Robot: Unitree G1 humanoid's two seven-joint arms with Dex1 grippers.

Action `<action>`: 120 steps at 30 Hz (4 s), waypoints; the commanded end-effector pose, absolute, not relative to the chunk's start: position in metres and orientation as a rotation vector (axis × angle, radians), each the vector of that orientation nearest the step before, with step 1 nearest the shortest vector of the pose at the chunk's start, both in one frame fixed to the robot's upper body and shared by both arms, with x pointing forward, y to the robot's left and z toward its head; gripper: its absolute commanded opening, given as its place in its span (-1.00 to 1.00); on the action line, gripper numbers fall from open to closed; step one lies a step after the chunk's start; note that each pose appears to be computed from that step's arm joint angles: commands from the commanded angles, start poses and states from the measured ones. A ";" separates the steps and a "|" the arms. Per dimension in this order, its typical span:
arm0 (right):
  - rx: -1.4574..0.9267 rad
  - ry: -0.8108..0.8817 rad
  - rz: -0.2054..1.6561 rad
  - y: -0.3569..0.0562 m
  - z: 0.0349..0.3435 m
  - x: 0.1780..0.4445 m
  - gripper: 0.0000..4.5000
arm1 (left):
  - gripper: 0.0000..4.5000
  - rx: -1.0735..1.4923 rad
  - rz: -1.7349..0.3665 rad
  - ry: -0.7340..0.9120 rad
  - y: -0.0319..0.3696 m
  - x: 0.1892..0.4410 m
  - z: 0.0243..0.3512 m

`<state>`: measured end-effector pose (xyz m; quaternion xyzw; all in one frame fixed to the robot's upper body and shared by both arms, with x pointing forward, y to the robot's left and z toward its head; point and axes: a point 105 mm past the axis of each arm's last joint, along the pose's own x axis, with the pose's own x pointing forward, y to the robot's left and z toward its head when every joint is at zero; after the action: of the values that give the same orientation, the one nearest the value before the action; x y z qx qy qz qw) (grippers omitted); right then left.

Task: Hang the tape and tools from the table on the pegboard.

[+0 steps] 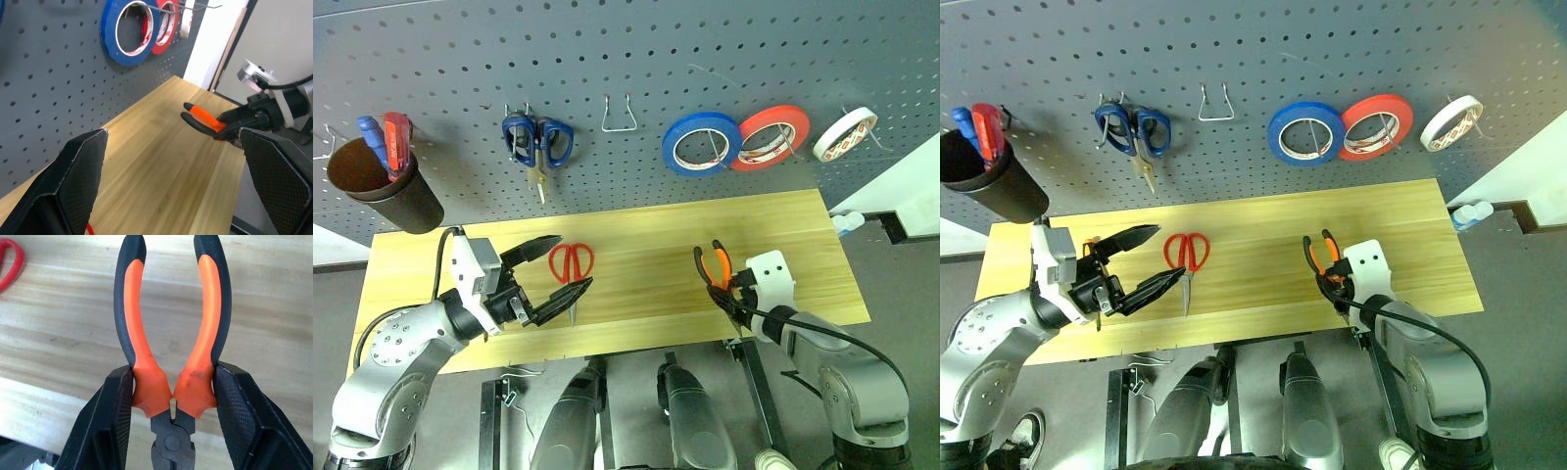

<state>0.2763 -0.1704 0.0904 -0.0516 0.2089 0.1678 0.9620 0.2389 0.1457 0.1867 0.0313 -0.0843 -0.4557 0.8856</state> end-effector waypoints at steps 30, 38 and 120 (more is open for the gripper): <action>0.021 -0.083 0.693 -0.151 0.204 0.258 -0.07 | 1.00 0.083 -0.937 -0.190 0.163 0.226 0.196; 0.077 -0.177 0.800 -0.130 0.229 0.248 -0.07 | 1.00 0.084 -0.942 -0.192 0.162 0.231 0.193; 0.244 -0.874 0.661 -0.004 0.351 0.349 -0.07 | 1.00 -0.107 -0.653 -0.451 0.207 0.211 0.180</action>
<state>0.3620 -0.0050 0.3282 0.1102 -0.3675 0.3134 0.8687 0.2176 0.2054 0.1685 -0.0678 -0.1988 -0.3157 0.9253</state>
